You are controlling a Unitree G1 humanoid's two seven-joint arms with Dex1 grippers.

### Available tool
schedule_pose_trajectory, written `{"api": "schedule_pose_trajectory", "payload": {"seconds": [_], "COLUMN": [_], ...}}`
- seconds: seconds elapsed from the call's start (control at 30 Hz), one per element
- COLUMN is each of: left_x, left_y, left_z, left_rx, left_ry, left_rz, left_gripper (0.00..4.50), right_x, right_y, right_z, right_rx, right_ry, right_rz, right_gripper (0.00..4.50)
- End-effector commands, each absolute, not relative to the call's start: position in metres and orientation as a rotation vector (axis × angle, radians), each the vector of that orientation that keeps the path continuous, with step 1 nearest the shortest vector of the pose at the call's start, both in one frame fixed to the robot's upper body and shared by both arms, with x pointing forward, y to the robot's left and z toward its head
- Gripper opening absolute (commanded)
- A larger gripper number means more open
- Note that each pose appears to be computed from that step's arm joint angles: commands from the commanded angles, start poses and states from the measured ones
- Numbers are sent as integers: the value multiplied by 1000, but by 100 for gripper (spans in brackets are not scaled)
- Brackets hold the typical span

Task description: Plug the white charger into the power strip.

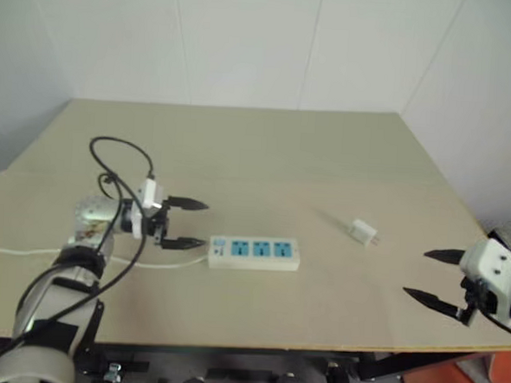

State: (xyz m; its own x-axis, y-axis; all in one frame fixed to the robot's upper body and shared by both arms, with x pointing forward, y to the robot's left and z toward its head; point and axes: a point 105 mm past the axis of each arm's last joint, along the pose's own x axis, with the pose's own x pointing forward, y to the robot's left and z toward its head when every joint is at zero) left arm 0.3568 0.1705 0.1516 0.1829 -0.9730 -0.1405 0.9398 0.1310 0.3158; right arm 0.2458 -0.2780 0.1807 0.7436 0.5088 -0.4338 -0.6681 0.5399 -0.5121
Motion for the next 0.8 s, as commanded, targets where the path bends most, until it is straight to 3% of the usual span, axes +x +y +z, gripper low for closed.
{"api": "schedule_pose_trajectory", "payload": {"seconds": [0.03, 0.37, 0.8], "left_x": [359, 356, 353], "left_y": [163, 138, 137], "left_z": [153, 126, 104], "left_rx": [340, 300, 311], "left_ry": [-117, -94, -32], "left_rz": [-1407, -1451, -1434], "left_gripper": [447, 447, 447], "right_x": [239, 227, 220], "right_y": [-277, -274, -276], "right_z": [193, 194, 197], "right_rx": [-722, -731, -748], "right_ry": [202, 194, 196], "right_rz": [670, 645, 639], "right_gripper": [450, 450, 450]}}
